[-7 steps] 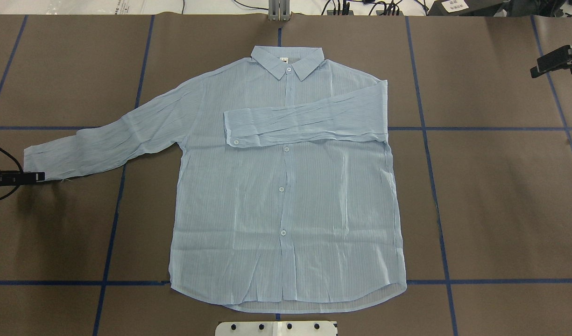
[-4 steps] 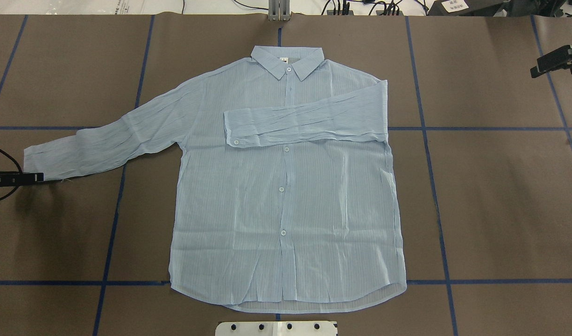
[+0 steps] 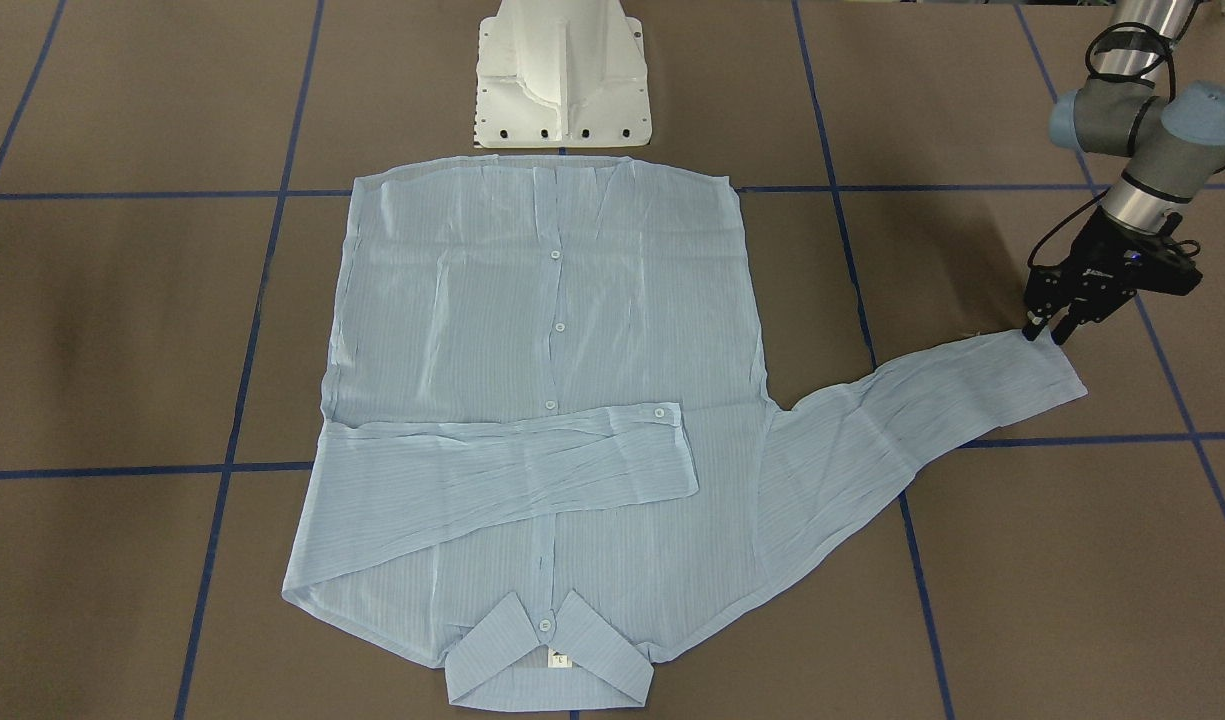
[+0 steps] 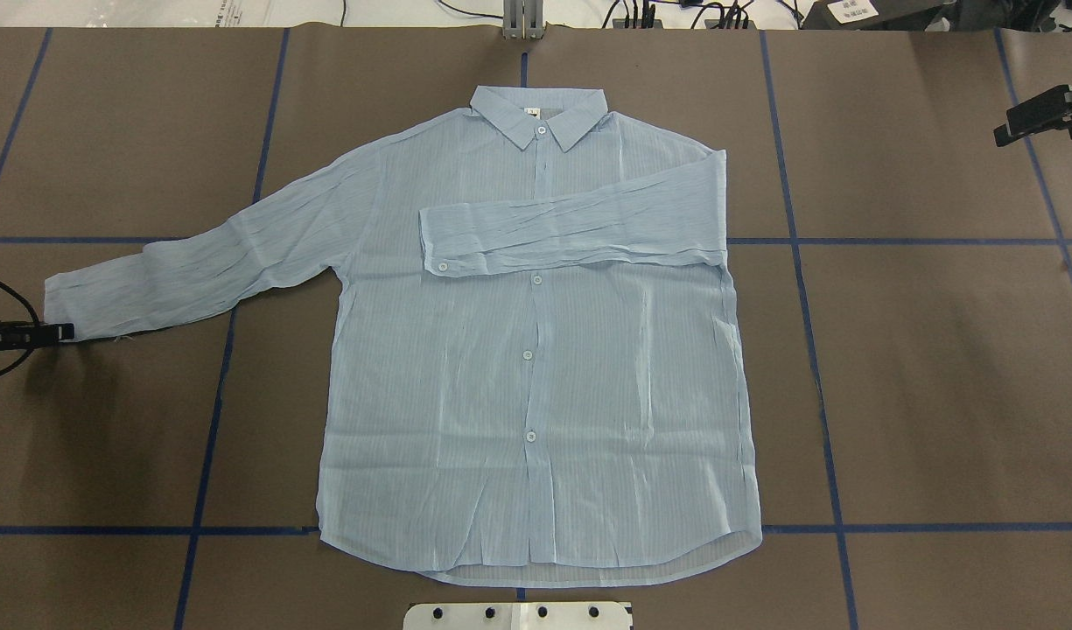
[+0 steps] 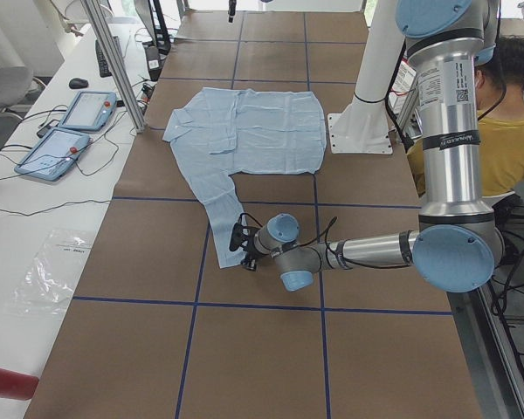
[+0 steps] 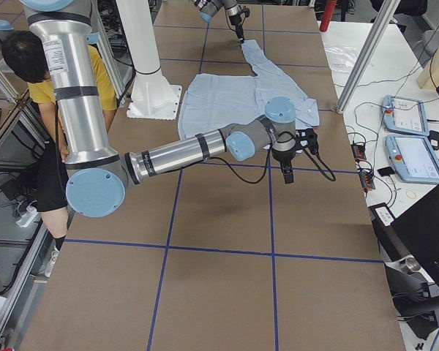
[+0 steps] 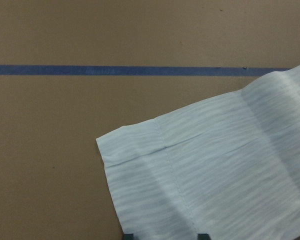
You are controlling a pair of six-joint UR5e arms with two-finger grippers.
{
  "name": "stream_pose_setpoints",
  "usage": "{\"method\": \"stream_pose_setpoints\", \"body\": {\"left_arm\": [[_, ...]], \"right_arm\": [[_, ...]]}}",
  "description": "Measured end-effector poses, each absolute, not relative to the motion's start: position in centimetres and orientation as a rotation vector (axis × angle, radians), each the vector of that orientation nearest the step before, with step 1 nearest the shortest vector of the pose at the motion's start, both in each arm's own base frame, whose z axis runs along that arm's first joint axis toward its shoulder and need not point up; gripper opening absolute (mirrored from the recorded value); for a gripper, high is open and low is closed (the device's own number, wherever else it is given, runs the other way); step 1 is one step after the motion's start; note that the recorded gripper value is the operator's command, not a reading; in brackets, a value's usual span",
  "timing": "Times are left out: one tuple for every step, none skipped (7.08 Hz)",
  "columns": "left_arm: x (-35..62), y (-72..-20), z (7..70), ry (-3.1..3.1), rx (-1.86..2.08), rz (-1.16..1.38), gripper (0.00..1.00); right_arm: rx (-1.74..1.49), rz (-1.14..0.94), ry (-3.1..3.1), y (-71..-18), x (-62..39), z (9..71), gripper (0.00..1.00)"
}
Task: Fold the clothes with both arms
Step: 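Lower the left gripper onto the other sleeve cuff and grasp it, then carry the cuff with the left gripper across the shirt over the first sleeve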
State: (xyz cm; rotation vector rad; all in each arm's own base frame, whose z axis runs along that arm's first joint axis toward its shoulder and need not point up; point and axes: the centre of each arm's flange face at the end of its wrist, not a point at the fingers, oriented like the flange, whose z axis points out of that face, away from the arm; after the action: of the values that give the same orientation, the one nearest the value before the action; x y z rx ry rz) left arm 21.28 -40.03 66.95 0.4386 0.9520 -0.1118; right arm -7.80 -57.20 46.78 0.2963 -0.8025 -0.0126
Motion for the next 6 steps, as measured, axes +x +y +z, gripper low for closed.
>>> {"method": "stream_pose_setpoints", "body": {"left_arm": [[21.3, -40.0, 66.8, 0.955, 0.440, -0.110, 0.00], [21.3, -40.1, 66.4, 0.962, 0.443, -0.107, 0.00], [21.4, -40.2, 65.3, 0.981, 0.449, -0.099, 0.00], [21.3, -40.4, 62.5, 1.025, 0.473, -0.085, 0.00], [20.9, -40.9, 58.9, 1.076, 0.519, -0.076, 0.00], [20.6, -41.6, 54.9, 1.129, 0.576, -0.070, 0.00]], "right_arm": [[0.296, -0.013, -0.803, -57.2, -7.8, 46.8, 1.00], [0.297, -0.012, -0.803, -57.2, -7.8, 46.8, 1.00], [0.296, -0.011, -0.803, -57.2, -7.8, 46.7, 1.00], [0.296, -0.011, -0.804, -57.2, -7.8, 46.7, 1.00], [0.296, -0.011, -0.804, -57.1, -7.8, 46.7, 1.00], [0.297, -0.009, -0.805, -57.0, -7.8, 46.6, 1.00]]}}
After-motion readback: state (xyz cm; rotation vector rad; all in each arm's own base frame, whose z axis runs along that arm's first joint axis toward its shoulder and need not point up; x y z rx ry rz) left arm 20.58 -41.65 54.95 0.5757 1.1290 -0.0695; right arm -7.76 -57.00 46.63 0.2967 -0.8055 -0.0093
